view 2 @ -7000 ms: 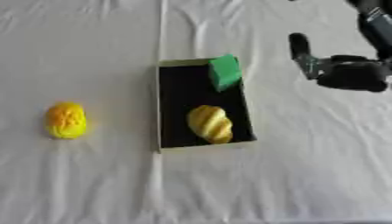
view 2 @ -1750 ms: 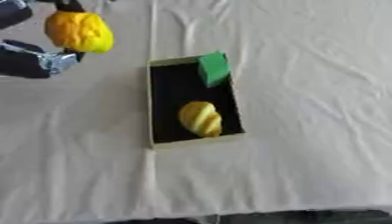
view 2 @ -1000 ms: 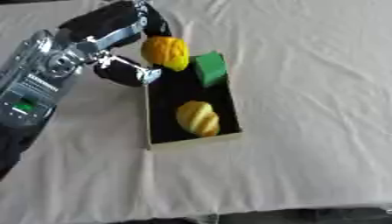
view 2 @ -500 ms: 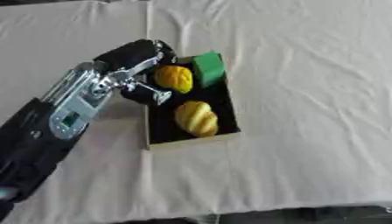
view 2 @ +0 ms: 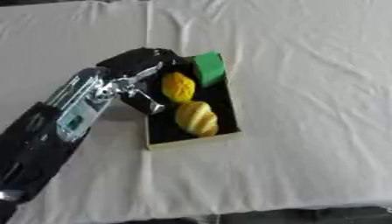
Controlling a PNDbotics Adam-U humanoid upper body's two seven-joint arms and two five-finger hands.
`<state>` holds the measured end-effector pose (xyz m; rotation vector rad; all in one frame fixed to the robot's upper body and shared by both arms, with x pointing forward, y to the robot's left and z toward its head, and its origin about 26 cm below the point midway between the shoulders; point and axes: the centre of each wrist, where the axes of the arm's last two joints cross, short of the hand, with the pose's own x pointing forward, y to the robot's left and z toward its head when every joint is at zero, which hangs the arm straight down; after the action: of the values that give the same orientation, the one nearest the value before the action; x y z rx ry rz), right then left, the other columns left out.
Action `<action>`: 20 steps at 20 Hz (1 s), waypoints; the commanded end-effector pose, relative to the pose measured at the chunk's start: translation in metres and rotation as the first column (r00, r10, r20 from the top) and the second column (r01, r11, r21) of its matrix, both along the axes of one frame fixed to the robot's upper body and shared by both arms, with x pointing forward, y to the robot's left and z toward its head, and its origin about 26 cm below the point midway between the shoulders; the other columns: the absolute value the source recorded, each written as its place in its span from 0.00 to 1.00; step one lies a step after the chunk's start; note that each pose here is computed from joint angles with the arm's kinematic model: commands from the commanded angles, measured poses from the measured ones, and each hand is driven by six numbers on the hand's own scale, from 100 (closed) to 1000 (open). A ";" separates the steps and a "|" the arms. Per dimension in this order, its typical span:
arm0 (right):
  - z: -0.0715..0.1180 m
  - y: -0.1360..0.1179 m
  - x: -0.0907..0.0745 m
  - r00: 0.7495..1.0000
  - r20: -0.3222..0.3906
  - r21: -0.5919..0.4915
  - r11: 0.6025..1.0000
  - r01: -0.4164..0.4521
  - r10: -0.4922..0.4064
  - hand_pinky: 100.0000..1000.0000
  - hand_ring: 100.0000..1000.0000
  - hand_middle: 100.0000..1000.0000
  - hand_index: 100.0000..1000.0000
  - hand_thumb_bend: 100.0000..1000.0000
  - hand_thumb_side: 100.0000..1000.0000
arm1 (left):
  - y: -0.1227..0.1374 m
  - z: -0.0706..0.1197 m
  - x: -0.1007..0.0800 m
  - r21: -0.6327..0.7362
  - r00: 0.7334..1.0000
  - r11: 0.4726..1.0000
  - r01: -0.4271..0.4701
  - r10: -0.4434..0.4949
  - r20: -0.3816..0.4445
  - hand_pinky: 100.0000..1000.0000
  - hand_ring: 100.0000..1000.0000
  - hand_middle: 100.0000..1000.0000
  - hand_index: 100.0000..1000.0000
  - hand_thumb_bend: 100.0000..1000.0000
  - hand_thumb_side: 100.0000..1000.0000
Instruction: Pick up objects on the table and place them in the box.
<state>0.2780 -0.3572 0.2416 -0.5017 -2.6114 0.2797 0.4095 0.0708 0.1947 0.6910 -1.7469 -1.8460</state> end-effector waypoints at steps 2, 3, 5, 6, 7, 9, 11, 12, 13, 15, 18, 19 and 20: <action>0.008 -0.001 -0.003 1.000 0.019 -0.015 1.000 -0.001 0.001 0.96 0.87 0.60 0.81 0.00 0.48 | 0.009 0.020 -0.003 0.004 0.996 1.000 -0.008 0.007 0.085 1.00 0.95 0.85 0.97 0.59 0.37; 0.008 -0.001 -0.003 1.000 0.019 -0.015 1.000 0.000 0.000 0.96 0.87 0.60 0.81 0.00 0.48 | 0.011 0.025 -0.006 -0.003 0.995 1.000 -0.002 0.002 0.099 1.00 0.94 0.84 0.97 0.59 0.37; 0.008 -0.001 -0.003 1.000 0.019 -0.014 1.000 0.001 -0.001 0.96 0.87 0.60 0.81 0.00 0.48 | 0.017 0.038 -0.013 -0.039 0.991 0.999 0.008 -0.002 0.137 0.99 0.92 0.83 0.95 0.53 0.32; 0.008 -0.001 -0.003 1.000 0.020 -0.014 1.000 0.002 -0.002 0.96 0.87 0.60 0.81 0.00 0.48 | 0.021 0.045 -0.017 -0.062 0.988 0.998 0.012 -0.002 0.155 0.97 0.91 0.82 0.94 0.46 0.31; 0.008 -0.001 -0.004 1.000 0.020 -0.014 1.000 0.003 -0.003 0.96 0.86 0.60 0.81 0.00 0.48 | 0.026 0.054 -0.024 -0.103 0.984 0.994 0.023 -0.005 0.178 0.97 0.90 0.82 0.94 0.39 0.30; 0.008 -0.002 -0.004 1.000 0.023 -0.014 1.000 0.006 -0.006 0.96 0.86 0.60 0.81 0.00 0.48 | 0.039 0.071 -0.041 -0.198 0.977 0.979 0.054 -0.010 0.215 0.95 0.87 0.80 0.92 0.22 0.23; 0.008 -0.002 -0.004 1.000 0.030 -0.014 1.000 0.008 -0.008 0.96 0.86 0.60 0.81 0.00 0.48 | 0.060 0.084 -0.059 -0.313 0.972 0.947 0.069 0.006 0.235 0.89 0.82 0.76 0.87 0.00 0.17; 0.009 -0.003 -0.004 0.999 0.034 -0.014 1.000 0.009 -0.009 0.96 0.86 0.60 0.81 0.00 0.48 | 0.072 0.088 -0.067 -0.374 0.971 0.925 0.071 0.022 0.238 0.87 0.80 0.75 0.86 0.00 0.16; 0.009 -0.003 -0.004 0.999 0.039 -0.013 1.000 0.010 -0.010 0.95 0.86 0.61 0.81 0.00 0.48 | 0.087 0.092 -0.075 -0.442 0.969 0.895 0.062 0.052 0.240 0.85 0.79 0.73 0.85 0.00 0.16; 0.010 -0.004 -0.004 0.999 0.048 -0.009 1.000 0.013 -0.013 0.95 0.86 0.61 0.81 0.00 0.48 | 0.116 0.097 -0.090 -0.561 0.960 0.827 0.036 0.127 0.249 0.84 0.77 0.72 0.84 0.00 0.15; 0.010 -0.004 -0.005 0.998 0.057 -0.003 1.000 0.017 -0.017 0.95 0.86 0.61 0.81 0.00 0.48 | 0.158 0.096 -0.100 -0.711 0.931 0.703 0.008 0.255 0.263 0.83 0.75 0.70 0.84 0.00 0.13; 0.010 -0.004 -0.005 0.998 0.060 -0.001 1.000 0.019 -0.019 0.95 0.86 0.61 0.81 0.00 0.48 | 0.172 0.095 -0.101 -0.751 0.913 0.661 0.009 0.300 0.275 0.83 0.75 0.70 0.83 0.00 0.13; 0.010 -0.004 -0.005 0.998 0.062 0.001 1.000 0.019 -0.019 0.95 0.86 0.61 0.81 0.00 0.48 | 0.183 0.093 -0.102 -0.782 0.897 0.623 0.017 0.335 0.287 0.82 0.75 0.70 0.83 0.00 0.14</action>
<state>0.2764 -0.3607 0.2421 -0.5234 -2.6359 0.2451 0.3147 0.2395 0.2710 0.7929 -2.3157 -0.7653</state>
